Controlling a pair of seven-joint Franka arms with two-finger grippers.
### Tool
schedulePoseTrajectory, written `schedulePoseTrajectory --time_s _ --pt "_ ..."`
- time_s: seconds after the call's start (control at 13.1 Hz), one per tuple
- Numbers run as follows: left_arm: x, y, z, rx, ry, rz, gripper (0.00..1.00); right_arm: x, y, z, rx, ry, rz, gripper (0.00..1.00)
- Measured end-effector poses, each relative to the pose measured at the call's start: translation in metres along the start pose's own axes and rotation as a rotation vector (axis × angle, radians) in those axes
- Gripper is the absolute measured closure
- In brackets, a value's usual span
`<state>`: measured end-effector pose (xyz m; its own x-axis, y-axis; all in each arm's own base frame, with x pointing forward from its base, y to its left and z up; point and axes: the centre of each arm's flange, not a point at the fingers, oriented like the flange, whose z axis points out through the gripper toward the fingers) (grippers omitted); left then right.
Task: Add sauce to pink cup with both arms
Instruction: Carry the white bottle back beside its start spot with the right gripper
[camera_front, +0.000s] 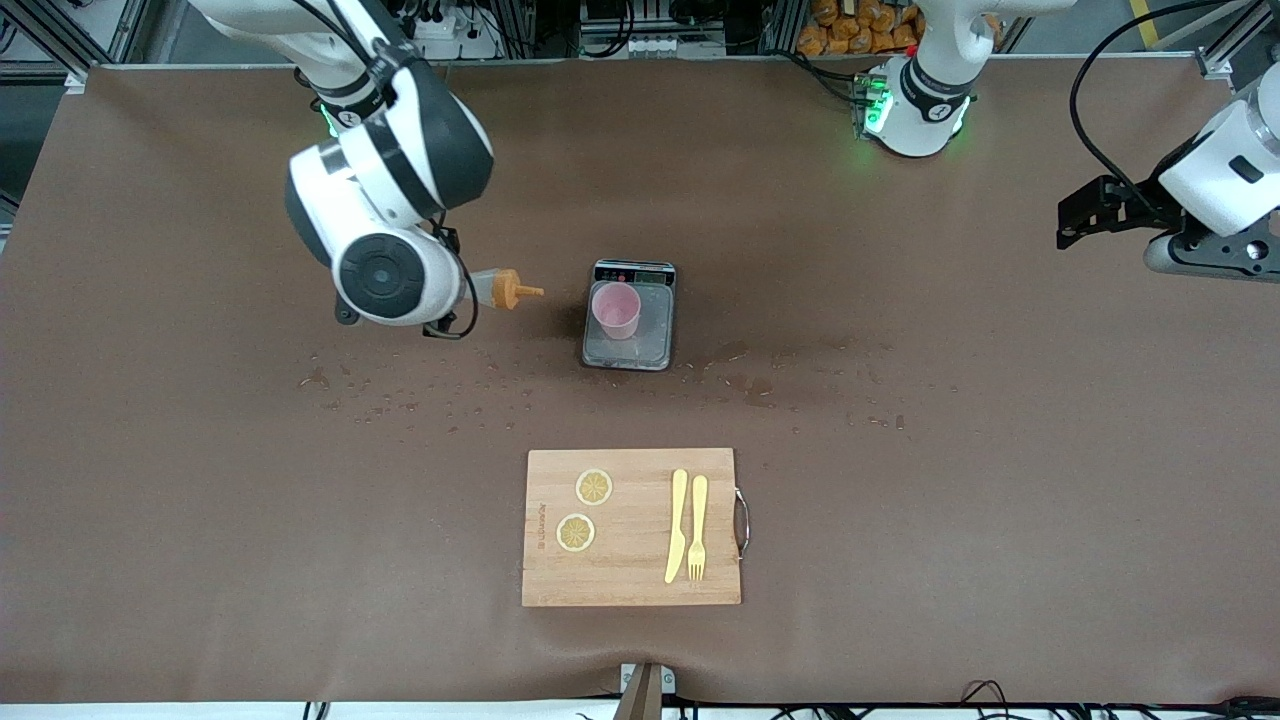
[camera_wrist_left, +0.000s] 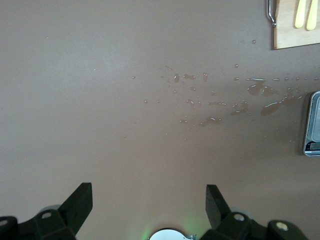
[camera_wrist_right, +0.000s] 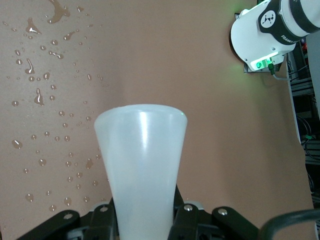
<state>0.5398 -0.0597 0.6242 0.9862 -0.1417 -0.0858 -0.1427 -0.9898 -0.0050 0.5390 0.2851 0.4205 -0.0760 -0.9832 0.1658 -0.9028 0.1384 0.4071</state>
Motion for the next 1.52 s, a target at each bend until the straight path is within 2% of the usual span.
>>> schedulePoseTrajectory --time_s 0.15,0.3,0.69,0.84,0.99,1.07,1.29,1.52 --pt "0.000 0.002 0.000 0.000 0.000 0.004 0.00 -0.002 0.002 -0.003 -0.004 -0.056 -0.009 0.63" --pt "0.000 0.003 0.000 0.000 0.000 0.005 0.00 0.015 -0.004 -0.012 -0.019 -0.122 -0.036 0.63" --pt "0.000 0.003 0.000 0.000 0.000 0.005 0.00 0.106 -0.026 -0.043 -0.020 -0.304 -0.160 0.63" --pt "0.000 0.003 0.000 0.000 0.000 0.005 0.00 0.133 -0.036 -0.046 -0.012 -0.398 -0.230 0.63" --pt "0.000 0.003 0.000 0.000 0.000 0.005 0.00 0.178 -0.054 -0.044 0.011 -0.501 -0.300 0.63" --pt "0.000 0.003 0.000 0.000 0.000 0.005 0.00 0.202 -0.063 -0.039 0.023 -0.534 -0.323 0.63" --pt "0.000 0.003 0.000 0.000 0.000 0.005 0.00 0.246 -0.086 -0.013 0.039 -0.592 -0.402 0.63" --pt "0.000 0.003 0.000 0.000 0.000 0.005 0.00 0.291 -0.118 0.026 0.060 -0.722 -0.465 0.63"
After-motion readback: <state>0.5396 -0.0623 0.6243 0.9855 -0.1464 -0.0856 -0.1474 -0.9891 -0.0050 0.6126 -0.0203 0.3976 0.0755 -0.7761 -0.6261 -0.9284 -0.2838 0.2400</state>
